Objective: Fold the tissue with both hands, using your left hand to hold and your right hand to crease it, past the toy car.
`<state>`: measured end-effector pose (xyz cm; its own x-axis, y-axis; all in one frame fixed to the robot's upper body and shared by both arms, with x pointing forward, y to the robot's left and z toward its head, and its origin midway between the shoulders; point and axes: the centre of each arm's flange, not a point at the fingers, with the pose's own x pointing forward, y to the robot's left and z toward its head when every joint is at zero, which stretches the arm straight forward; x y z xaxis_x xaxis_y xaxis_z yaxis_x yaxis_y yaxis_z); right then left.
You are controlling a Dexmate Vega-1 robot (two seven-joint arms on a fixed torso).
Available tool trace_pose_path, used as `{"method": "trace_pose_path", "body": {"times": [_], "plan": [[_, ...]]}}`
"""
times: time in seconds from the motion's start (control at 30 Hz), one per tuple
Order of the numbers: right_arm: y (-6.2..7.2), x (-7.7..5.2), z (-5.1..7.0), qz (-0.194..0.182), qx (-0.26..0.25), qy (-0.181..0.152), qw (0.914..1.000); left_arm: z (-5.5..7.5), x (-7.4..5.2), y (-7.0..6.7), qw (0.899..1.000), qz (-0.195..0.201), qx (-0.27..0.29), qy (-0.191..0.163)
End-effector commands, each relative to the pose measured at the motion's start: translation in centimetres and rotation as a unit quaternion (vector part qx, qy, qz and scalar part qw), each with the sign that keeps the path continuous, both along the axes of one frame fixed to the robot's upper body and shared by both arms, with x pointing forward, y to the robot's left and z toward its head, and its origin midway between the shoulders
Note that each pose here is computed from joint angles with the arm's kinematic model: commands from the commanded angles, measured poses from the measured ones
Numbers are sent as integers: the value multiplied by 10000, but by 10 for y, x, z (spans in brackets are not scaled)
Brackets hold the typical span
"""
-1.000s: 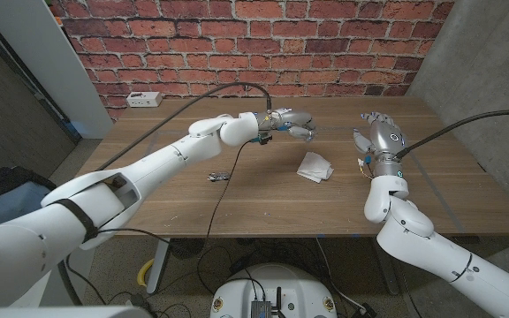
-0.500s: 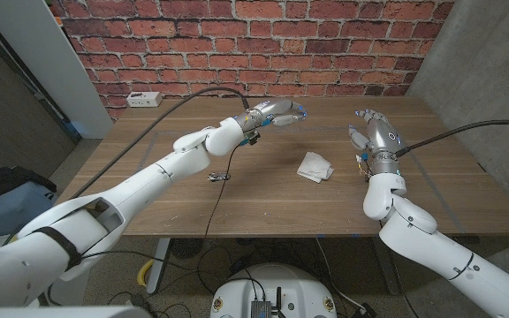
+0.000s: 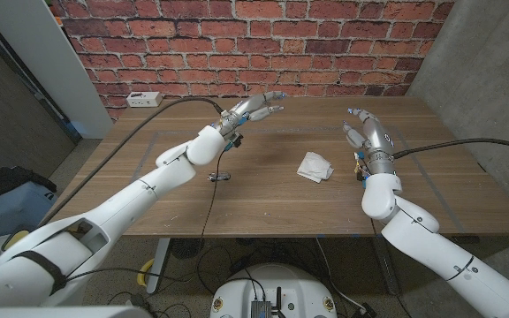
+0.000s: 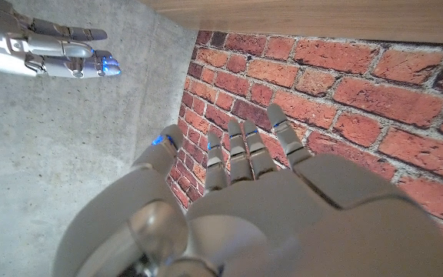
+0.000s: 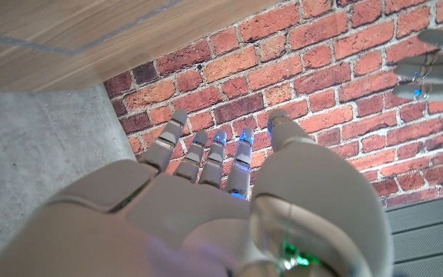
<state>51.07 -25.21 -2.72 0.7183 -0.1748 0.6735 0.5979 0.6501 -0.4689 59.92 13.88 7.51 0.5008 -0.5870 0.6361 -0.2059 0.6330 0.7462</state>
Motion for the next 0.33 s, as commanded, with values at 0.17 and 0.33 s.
{"method": "trace_pose_path", "body": {"times": [0.17,0.33], "plan": [[8,-3,0,750,812,-379,9931,-25,7,71,9893,-437,-1283,547],[15,0,3,768,857,-463,9923,-35,10,84,9837,-432,-1607,685]]}}
